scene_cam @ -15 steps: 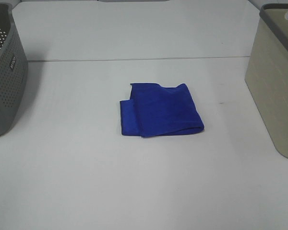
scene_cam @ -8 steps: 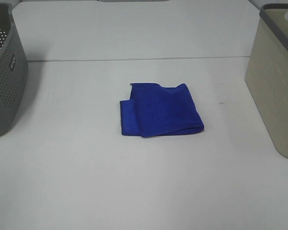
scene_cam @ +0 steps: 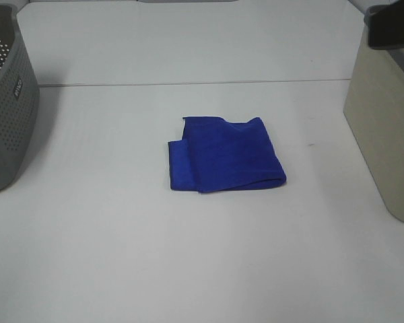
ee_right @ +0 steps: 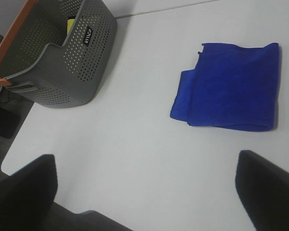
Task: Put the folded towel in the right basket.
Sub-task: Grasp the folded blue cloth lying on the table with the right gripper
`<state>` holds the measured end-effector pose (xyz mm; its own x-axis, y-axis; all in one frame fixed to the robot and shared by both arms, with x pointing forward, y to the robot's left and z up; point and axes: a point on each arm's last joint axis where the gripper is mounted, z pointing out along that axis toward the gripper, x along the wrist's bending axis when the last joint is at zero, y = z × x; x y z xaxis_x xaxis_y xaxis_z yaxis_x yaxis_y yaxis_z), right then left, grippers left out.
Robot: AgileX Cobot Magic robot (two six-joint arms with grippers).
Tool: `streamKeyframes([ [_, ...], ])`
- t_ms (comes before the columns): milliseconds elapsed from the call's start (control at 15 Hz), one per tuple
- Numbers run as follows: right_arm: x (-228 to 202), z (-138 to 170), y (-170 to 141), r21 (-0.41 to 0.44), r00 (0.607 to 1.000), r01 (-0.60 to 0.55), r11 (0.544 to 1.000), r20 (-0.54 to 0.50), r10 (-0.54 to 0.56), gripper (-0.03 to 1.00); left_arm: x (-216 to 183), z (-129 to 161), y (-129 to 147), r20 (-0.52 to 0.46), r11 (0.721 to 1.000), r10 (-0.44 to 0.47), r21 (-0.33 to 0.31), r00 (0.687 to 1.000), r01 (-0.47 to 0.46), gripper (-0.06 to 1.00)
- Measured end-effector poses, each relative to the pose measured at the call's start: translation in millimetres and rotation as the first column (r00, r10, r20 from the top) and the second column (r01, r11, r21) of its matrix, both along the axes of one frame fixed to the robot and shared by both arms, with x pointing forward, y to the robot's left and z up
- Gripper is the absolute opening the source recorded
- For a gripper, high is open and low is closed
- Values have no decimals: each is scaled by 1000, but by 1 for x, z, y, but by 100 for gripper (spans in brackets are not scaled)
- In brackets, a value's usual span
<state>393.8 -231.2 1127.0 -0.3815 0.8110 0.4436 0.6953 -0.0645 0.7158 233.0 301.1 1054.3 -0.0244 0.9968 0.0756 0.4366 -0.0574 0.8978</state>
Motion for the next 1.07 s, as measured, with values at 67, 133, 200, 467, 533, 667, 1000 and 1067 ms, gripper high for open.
streamKeyframes([
  [67, 22, -12, 6, 12, 999, -24, 1000, -41, 24, 96, 0, 0, 0, 0, 1000, 0, 0, 1000, 0, 99],
  [133, 43, -27, 11, 26, 994, -50, 998, -92, 52, 96, 0, 0, 0, 0, 1000, 0, 0, 1000, 0, 99],
  [200, 63, -46, 16, 42, 984, -66, 997, -163, 72, 96, 0, 0, 0, 0, 1000, 0, 0, 1000, 0, 99],
  [467, 134, -113, 32, 61, 908, -131, 990, -393, 144, 96, 0, 0, 0, 0, 1000, 0, 0, 1000, 0, 99],
  [533, 150, -120, 35, 63, 896, -152, 986, -412, 164, 96, 0, 0, 0, 0, 1000, 0, 0, 1000, 0, 99],
  [667, 180, -134, 39, 51, 885, -176, 983, -430, 181, 96, 0, 0, 0, 0, 1000, 0, 0, 1000, 0, 99],
  [1000, 226, -162, 49, 14, 881, -197, 980, -436, 184, 96, 0, 0, 0, 0, 1000, 0, 0, 1000, 0, 99],
  [1067, 229, -168, 56, -21, 879, -223, 975, -438, 191, 96, 0, 0, 0, 0, 1000, 0, 0, 1000, 0, 99],
])
